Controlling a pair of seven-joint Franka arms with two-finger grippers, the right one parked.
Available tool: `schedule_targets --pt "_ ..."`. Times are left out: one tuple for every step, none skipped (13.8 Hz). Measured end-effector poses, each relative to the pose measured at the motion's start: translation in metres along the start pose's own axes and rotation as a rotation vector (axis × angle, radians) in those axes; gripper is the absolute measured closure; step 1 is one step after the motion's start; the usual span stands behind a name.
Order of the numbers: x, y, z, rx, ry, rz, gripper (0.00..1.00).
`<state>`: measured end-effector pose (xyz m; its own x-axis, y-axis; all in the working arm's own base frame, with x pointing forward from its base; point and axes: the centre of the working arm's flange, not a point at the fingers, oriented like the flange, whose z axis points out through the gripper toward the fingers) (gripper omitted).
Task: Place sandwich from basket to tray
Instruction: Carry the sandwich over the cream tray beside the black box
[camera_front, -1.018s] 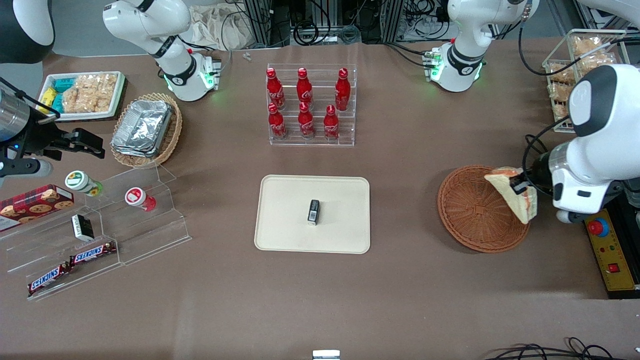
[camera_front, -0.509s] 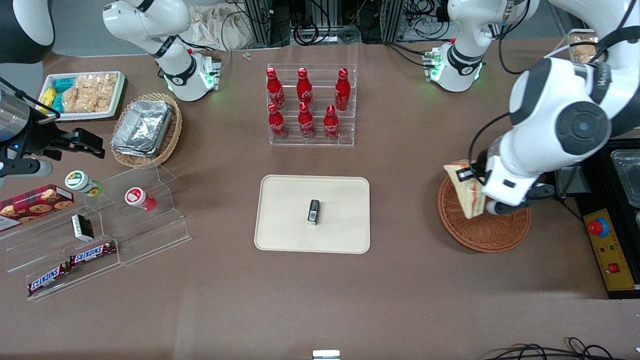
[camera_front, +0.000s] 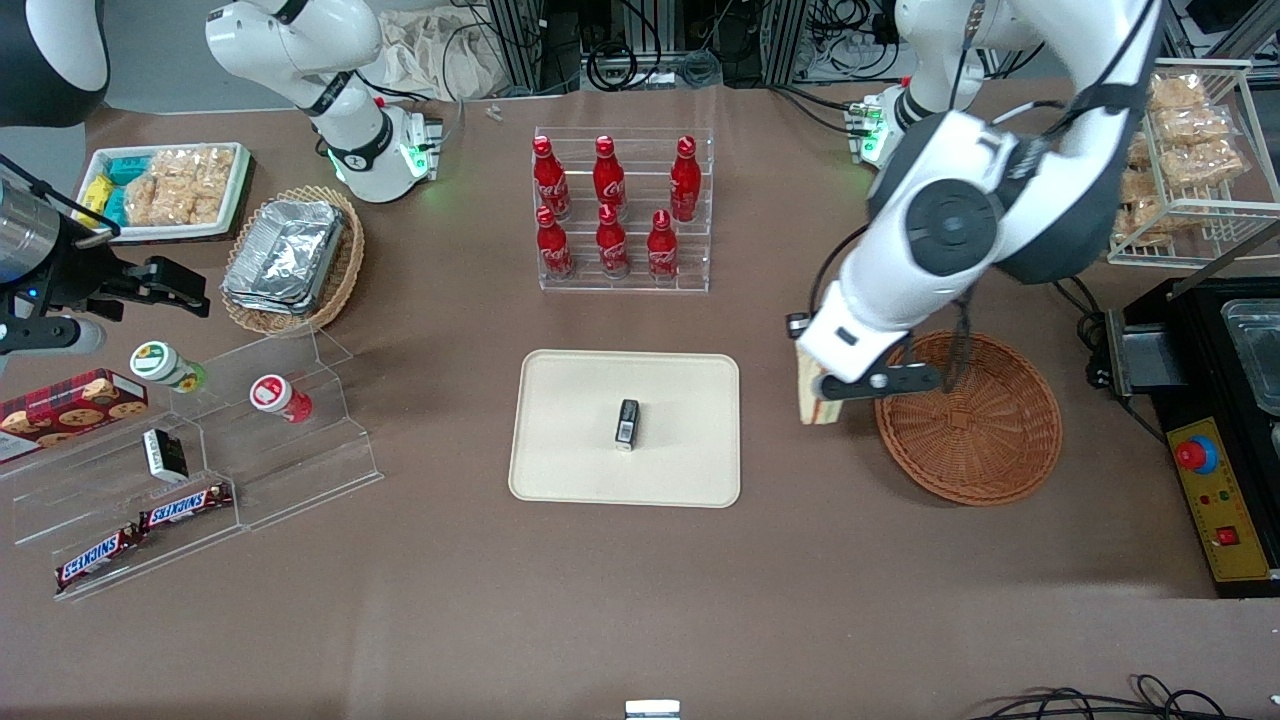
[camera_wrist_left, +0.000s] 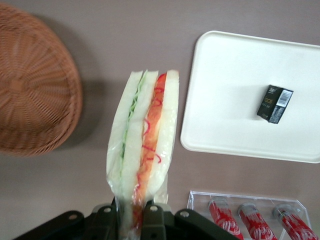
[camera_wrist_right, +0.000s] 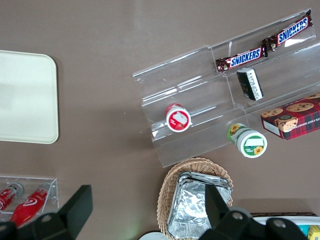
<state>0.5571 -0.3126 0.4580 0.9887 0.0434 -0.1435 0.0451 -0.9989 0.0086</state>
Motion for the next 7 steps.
schedule_targets --pt "0.002 0.016 0.018 -0.004 0.002 0.023 0.83" --pt "0.006 0.028 0.037 -0.017 0.001 0.032 0.83" --pt "0.013 0.034 0.055 -0.033 0.001 0.024 0.83" --pt "0.02 0.041 0.072 -0.053 0.006 0.008 0.83" --pt "0.025 0.05 0.091 -0.065 0.012 -0.005 0.83" --pt "0.027 0.058 0.108 -0.064 0.014 -0.013 0.83" --pt "0.027 0.064 0.124 -0.053 0.008 -0.017 0.83"
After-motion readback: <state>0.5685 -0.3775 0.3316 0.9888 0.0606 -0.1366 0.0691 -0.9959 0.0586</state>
